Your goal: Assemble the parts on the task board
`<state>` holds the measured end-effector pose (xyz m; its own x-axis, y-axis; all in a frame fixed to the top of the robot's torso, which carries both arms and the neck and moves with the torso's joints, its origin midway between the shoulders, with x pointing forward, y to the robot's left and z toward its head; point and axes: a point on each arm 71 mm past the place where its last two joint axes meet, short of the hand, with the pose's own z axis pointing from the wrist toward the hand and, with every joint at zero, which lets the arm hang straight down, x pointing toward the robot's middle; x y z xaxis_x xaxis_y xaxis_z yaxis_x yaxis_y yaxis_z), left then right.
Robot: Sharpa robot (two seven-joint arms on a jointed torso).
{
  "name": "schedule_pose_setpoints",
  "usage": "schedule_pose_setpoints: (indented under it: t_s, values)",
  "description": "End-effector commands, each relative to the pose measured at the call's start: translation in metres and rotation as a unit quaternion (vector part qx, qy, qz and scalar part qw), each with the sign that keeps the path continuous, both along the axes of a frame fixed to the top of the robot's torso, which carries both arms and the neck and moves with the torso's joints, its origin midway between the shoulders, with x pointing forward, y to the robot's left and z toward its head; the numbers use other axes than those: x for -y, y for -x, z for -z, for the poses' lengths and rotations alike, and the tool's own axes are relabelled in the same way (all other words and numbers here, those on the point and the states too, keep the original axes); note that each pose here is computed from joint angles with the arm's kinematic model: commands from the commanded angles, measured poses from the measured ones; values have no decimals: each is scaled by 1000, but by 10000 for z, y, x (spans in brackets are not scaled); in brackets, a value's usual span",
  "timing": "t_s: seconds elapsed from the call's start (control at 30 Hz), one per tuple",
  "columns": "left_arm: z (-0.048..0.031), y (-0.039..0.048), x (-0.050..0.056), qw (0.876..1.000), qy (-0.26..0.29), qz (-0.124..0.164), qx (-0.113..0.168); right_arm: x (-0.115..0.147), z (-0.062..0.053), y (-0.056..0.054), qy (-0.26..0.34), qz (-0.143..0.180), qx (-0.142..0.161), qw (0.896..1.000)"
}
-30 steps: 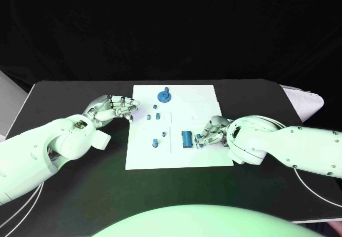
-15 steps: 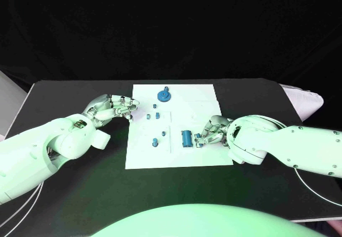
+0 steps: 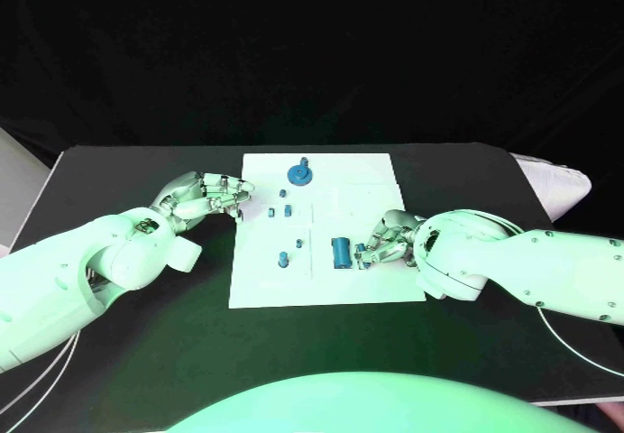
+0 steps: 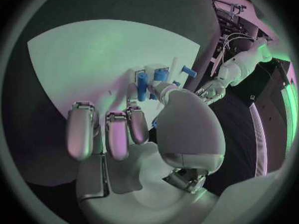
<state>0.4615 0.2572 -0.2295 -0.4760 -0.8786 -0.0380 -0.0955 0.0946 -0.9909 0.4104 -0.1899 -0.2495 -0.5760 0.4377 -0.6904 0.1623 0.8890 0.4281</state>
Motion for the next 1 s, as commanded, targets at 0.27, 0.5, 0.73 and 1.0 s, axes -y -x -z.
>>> schedule_pose_setpoints:
  t_s: [0.27,0.5,0.73,1.0]
  values:
    - [-5,7,19,1000,3,9,1,-3,-1,-10,2,-8,8,1000]
    - [-5,7,18,1000,3,9,1,-2,1,-9,2,-8,7,1000]
    - [-4,7,16,1000,2,9,1,0,-3,-8,1,-6,9,1000]
    - [-4,6,15,1000,2,9,1,25,-13,-2,2,-6,14,1000]
